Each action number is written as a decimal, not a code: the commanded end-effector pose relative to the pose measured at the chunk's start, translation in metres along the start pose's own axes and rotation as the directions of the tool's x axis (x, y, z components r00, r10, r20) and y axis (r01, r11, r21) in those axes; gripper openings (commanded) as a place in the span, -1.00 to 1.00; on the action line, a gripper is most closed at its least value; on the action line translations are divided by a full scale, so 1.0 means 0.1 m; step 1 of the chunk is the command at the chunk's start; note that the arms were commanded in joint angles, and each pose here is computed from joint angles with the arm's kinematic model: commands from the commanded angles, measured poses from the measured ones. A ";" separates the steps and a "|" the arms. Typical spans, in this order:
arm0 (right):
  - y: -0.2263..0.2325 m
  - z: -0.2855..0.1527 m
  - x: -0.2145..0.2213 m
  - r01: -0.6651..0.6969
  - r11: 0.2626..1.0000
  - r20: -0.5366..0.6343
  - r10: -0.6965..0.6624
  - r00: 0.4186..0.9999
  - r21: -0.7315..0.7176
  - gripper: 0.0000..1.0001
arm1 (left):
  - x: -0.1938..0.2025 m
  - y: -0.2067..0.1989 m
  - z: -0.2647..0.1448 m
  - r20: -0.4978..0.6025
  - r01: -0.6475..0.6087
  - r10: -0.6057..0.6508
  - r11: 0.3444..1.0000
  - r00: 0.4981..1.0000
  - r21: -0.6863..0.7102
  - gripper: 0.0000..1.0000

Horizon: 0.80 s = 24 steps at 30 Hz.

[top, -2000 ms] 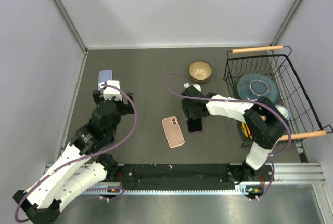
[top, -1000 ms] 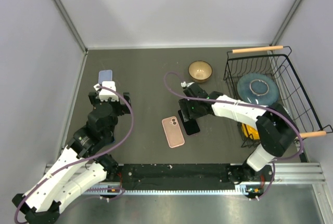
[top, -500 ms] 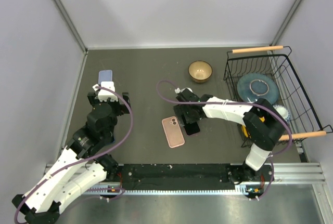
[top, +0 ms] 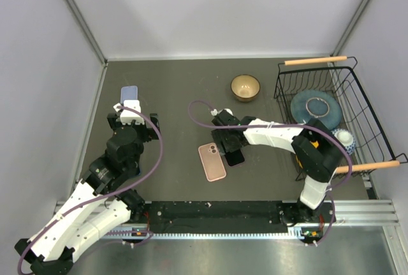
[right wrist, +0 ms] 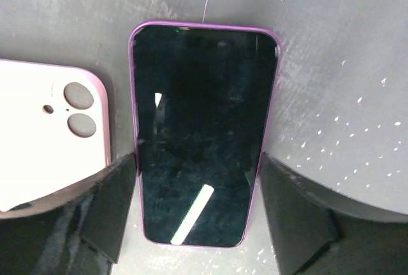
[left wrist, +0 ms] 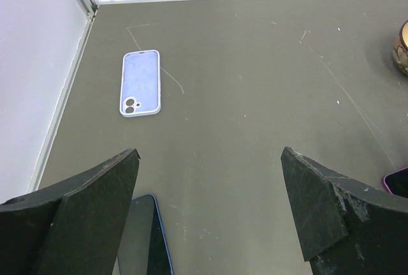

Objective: Put the phone into the phone case

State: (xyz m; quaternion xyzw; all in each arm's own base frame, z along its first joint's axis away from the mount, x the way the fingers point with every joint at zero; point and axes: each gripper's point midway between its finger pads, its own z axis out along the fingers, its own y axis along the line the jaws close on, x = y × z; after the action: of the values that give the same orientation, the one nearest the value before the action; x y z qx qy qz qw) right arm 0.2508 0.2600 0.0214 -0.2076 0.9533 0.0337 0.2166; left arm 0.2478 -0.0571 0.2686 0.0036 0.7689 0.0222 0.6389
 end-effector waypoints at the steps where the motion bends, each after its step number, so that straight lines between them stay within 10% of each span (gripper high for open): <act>1: 0.03 -0.02 -0.13 -0.001 1.000 0.031 0.000 1.000 0.027 0.41 | -0.08 0.03 0.00 0.033 0.017 -0.017 1.000 0.999 -0.011 0.98; 24: 0.33 -0.76 -0.42 -0.040 0.979 0.129 0.067 0.989 -0.201 -0.04 | -0.07 0.02 -0.01 0.033 0.021 -0.021 1.000 0.999 -0.007 0.98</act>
State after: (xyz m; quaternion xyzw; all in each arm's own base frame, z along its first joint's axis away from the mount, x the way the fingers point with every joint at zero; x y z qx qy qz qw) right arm 0.2385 0.2654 0.0644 -0.2092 0.9477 0.0840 0.2258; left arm 0.2473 -0.0566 0.2687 0.0030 0.7683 0.0218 0.6397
